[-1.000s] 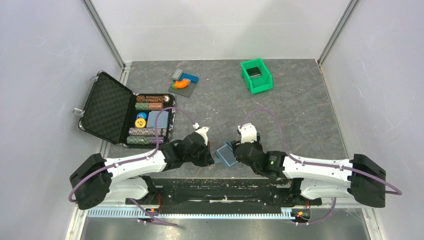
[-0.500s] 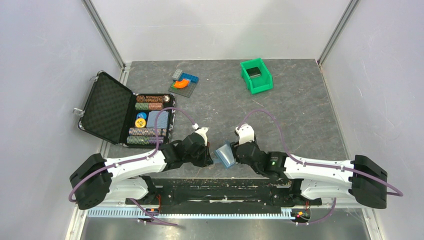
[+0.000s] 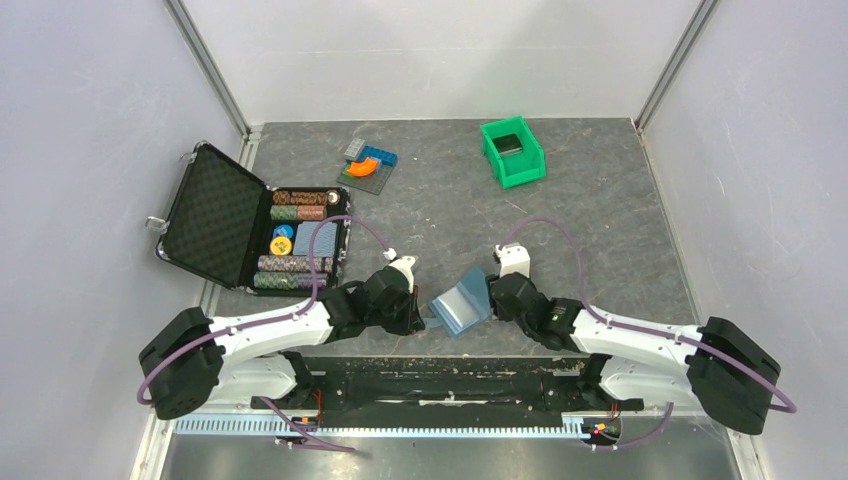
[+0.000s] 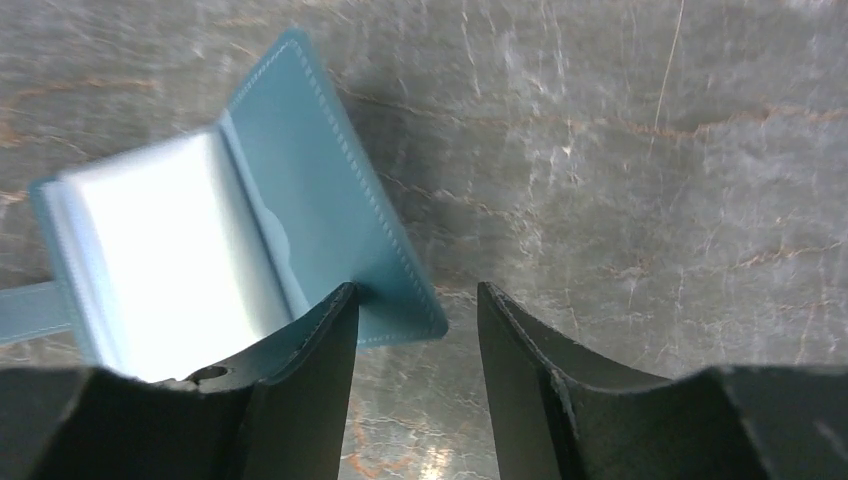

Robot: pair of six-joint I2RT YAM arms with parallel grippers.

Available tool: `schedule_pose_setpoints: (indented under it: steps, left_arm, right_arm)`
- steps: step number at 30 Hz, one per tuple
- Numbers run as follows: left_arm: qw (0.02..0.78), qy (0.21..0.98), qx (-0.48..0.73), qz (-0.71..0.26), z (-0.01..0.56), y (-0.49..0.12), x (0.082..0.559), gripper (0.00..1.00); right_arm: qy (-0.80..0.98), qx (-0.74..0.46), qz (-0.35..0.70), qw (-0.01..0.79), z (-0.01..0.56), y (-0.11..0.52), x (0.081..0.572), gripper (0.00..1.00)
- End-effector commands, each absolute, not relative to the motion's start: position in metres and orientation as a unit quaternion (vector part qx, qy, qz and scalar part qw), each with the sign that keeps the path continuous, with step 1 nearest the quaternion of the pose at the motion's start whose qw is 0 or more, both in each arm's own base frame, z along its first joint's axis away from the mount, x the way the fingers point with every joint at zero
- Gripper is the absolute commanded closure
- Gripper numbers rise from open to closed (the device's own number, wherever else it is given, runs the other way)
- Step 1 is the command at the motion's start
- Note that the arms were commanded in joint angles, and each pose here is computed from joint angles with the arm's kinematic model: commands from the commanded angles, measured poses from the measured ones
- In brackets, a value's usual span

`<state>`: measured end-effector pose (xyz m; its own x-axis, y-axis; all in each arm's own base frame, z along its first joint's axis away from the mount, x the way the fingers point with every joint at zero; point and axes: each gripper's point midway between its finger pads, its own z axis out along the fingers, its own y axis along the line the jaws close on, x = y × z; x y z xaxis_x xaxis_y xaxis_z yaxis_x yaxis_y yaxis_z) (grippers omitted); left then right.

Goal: Take the credit cards out of the card holder
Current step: Open the card holder at the center of the board.

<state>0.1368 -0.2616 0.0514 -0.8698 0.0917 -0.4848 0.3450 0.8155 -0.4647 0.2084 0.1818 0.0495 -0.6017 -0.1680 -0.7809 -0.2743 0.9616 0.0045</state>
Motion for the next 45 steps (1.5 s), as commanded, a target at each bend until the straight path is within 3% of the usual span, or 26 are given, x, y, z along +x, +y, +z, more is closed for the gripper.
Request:
schedule_pose_setpoints:
  steps: [1,10,21,26,39,45]
  left_arm:
    - [0.244,0.92,0.106,-0.289,0.06,-0.264,0.143,0.98]
    - [0.243,0.921,0.106,-0.286,0.06,-0.262,0.142,0.98]
    - [0.253,0.909,0.102,-0.314,0.071,-0.27,0.143,0.98]
    - [0.254,0.909,0.101,-0.314,0.073,-0.268,0.143,0.98]
    - [0.26,0.908,0.1,-0.312,0.076,-0.266,0.143,0.98]
    - [0.255,0.913,0.102,-0.303,0.072,-0.26,0.14,0.98]
  right_arm:
    - [0.9,-0.106,0.099,0.411,0.034,0.181,0.206,0.52]
    - [0.902,-0.088,0.121,0.404,0.062,0.181,0.209,0.58]
    - [0.813,-0.128,0.395,0.408,0.144,0.266,0.177,0.69]
    - [0.782,-0.162,0.431,0.421,0.162,0.294,0.163,0.69]
    - [0.845,-0.183,0.286,0.413,0.092,0.296,0.196,0.63]
    - [0.847,-0.232,0.26,0.401,0.076,0.3,0.202,0.44]
